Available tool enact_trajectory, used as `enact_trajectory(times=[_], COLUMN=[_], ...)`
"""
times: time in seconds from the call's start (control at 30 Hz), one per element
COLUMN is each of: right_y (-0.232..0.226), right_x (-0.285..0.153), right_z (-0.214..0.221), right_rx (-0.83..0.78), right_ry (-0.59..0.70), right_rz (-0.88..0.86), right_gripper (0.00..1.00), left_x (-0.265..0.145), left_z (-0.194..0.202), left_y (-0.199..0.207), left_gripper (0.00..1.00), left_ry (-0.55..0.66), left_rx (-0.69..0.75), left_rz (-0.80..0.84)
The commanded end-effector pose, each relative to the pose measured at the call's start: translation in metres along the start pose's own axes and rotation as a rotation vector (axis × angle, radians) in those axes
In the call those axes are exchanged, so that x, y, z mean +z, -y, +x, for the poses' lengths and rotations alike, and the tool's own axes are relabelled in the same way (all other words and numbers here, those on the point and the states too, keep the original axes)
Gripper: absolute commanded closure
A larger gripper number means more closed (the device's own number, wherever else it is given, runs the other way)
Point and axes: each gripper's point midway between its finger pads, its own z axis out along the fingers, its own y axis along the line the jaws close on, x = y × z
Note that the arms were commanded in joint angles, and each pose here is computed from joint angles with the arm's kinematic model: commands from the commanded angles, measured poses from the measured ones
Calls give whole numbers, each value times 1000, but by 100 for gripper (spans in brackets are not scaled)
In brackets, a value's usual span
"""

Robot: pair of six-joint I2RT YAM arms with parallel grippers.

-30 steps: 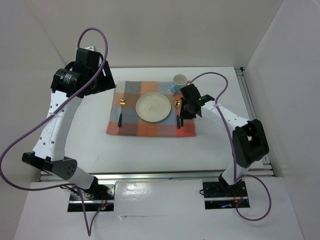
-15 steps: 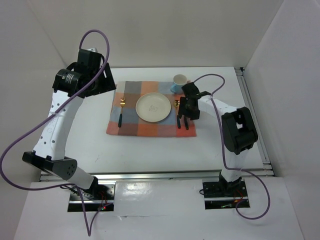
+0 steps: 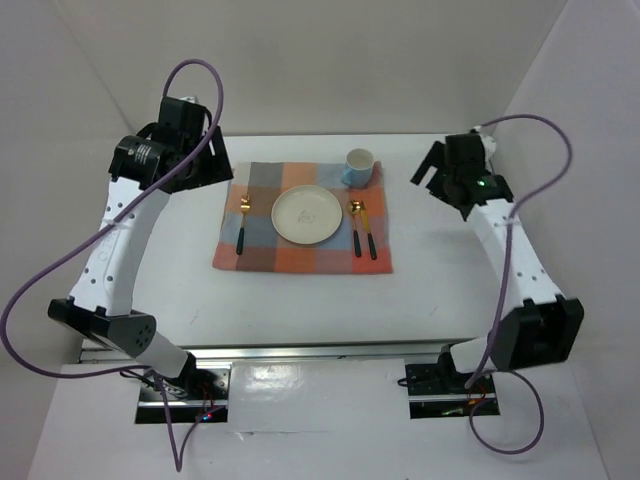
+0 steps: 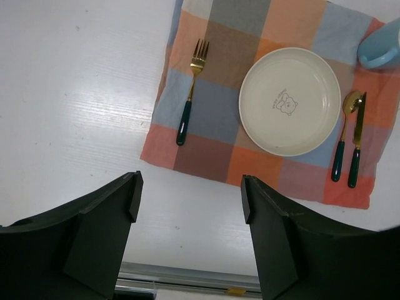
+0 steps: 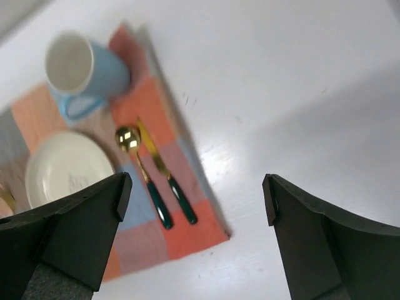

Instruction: Set the dinner table for one person

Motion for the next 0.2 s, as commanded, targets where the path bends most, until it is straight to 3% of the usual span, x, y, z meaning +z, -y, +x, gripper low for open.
enact_trajectory(times=[0.0, 0.17], right_y=[46, 76], right_x=[-23, -47], right_z=[-11, -26], right_rx=[76, 106], right_ry=[64, 161], right_rz=[124, 170], right_gripper=[0, 0], left_x=[-5, -1], left_z=[-15, -20], left_y=[-1, 5], left_gripper=[18, 18], left_ry=[42, 72], left_rx=[5, 3], left_rz=[6, 32])
